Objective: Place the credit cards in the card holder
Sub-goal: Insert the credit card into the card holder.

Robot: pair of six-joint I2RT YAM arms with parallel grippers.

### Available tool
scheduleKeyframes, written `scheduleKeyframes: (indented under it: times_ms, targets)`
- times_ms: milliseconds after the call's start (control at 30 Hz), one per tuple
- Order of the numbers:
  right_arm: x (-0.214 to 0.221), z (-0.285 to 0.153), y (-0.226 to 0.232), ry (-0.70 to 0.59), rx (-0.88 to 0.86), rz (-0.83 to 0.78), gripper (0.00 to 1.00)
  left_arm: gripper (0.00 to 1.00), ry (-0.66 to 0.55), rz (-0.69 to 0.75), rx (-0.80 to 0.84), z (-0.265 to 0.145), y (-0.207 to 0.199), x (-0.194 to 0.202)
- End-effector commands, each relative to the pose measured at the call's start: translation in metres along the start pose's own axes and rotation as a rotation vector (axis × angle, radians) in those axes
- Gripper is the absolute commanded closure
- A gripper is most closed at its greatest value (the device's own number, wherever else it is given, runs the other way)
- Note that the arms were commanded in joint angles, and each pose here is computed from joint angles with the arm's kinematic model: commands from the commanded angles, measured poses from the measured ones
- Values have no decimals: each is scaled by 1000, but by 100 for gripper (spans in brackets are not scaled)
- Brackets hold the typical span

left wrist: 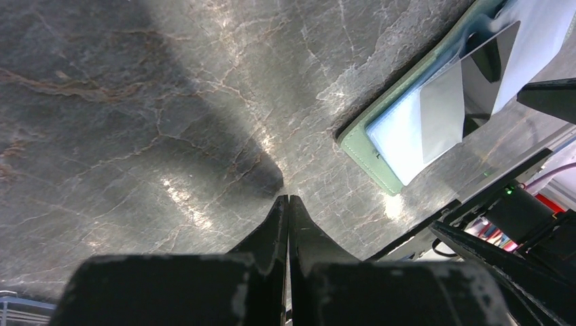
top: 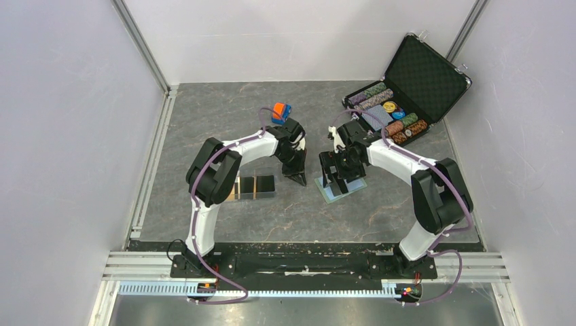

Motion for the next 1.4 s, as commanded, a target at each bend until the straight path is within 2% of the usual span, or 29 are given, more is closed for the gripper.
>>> scheduleKeyframes:
  times_ms: [0,200,400,633,700,1067,1367]
  targets:
    - [-10,-17,1,-48,71,-52,2,98,-11,0,55,-9,-11,2]
    - [-23,-6,-7,-41,99,-67,2,98,1,5,62,-6,-15,4]
    - [-41,9,-7,-47,43,-62,2,98,18,13,64,0,-20,7]
    - [-28,21,-10,2,45,-38,6,98,43,11,63,11,-22,8]
    - [-24,22,-8,5,23,-35,9,98,50,8,68,14,-24,9]
    - [-11,24,9,3,-150,25,38,98,58,-12,103,22,-32,4]
    - [-3,30,18,2,-256,84,46,98,56,-10,103,23,-33,4]
Point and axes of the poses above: each gripper's point midway between its finger pads, its own z axis out along the fingers, its own y axis along the line the jaws close on, x = y × z, the point moved 10 cm from there along -z, back along the fingers, and after that the axes turned 10 degrees about -z, right-handed, at the moved point
